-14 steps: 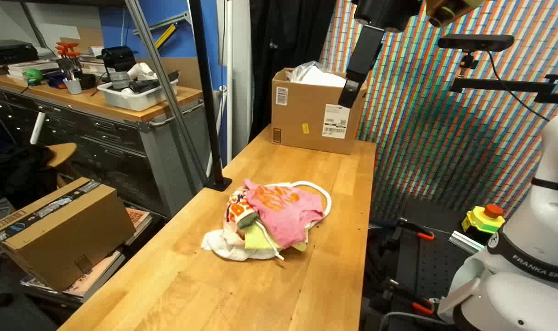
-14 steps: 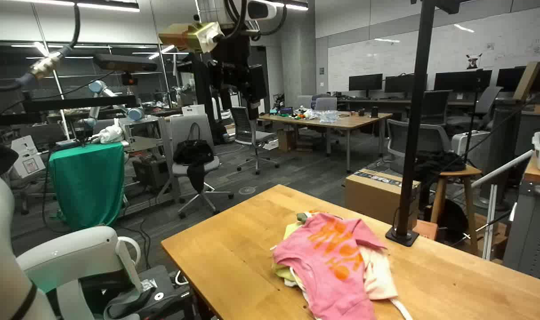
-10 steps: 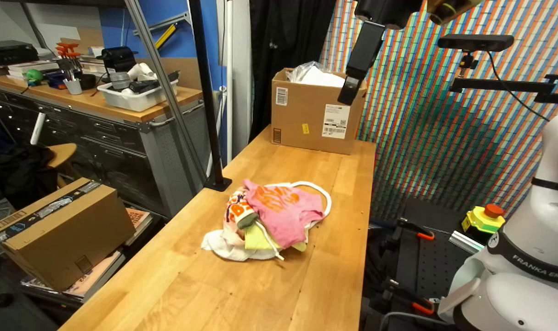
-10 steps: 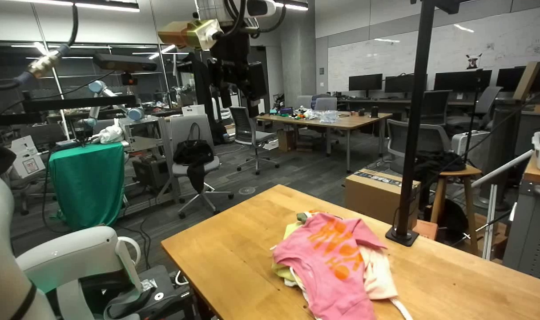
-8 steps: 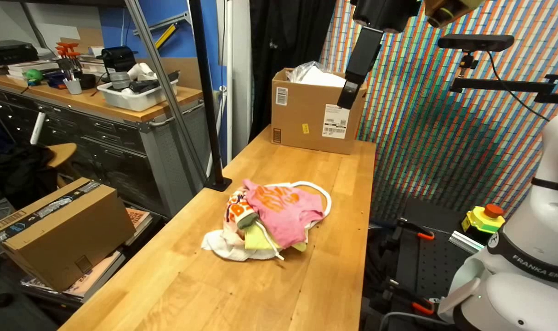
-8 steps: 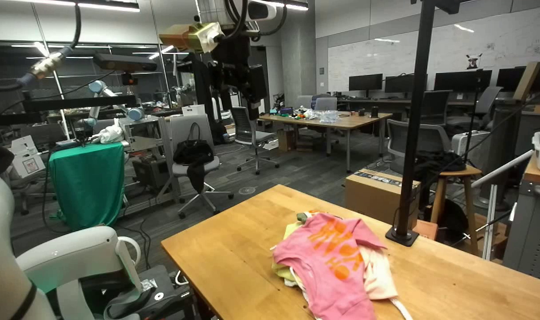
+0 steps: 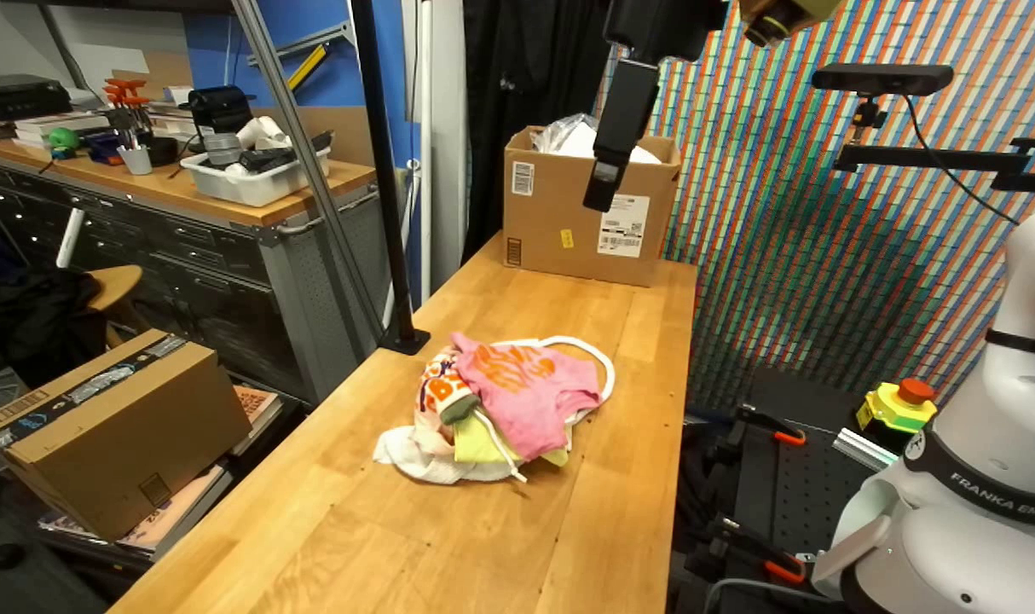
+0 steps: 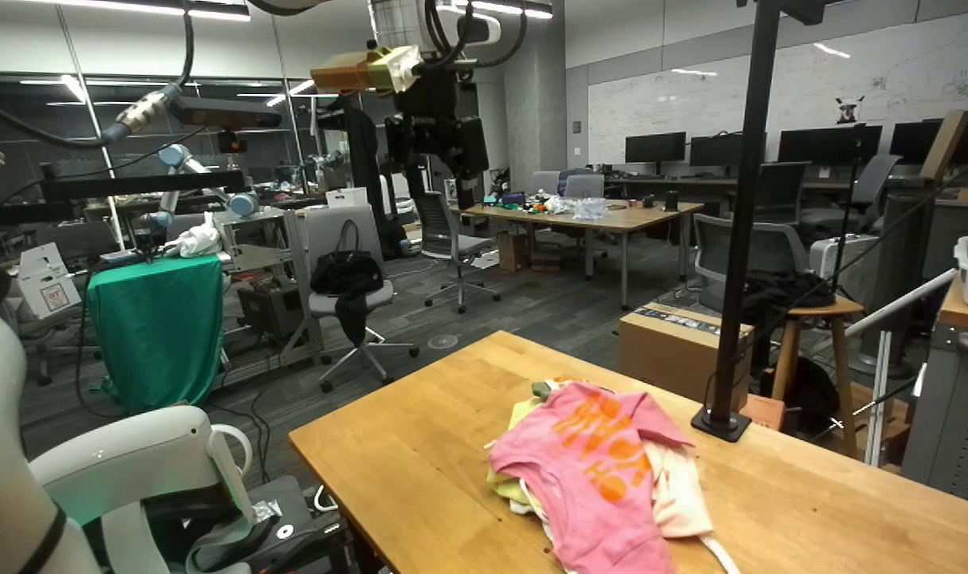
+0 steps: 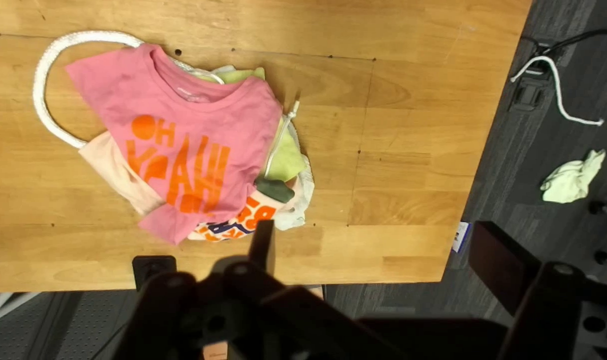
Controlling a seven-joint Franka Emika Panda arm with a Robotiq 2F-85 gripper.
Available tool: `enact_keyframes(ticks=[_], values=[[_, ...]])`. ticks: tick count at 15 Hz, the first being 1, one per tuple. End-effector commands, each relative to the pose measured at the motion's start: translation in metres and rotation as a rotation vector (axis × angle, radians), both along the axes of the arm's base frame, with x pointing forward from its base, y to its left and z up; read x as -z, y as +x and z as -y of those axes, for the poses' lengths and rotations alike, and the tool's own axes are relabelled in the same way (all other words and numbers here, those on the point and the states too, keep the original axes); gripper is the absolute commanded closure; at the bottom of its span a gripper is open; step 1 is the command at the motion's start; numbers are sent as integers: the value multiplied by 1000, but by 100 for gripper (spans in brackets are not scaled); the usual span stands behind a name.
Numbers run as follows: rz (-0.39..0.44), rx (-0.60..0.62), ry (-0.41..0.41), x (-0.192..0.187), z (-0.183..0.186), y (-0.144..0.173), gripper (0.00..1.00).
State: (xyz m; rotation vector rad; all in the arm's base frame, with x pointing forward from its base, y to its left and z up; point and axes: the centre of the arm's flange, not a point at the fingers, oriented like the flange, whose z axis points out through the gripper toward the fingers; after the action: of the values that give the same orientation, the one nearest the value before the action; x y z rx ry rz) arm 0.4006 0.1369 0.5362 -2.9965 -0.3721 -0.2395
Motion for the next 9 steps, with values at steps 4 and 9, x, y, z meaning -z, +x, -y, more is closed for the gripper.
enact_keyframes(ticks=[4, 9], values=[[69, -79, -53, 18, -28, 66, 0], [27, -136, -70, 87, -30, 92, 0]])
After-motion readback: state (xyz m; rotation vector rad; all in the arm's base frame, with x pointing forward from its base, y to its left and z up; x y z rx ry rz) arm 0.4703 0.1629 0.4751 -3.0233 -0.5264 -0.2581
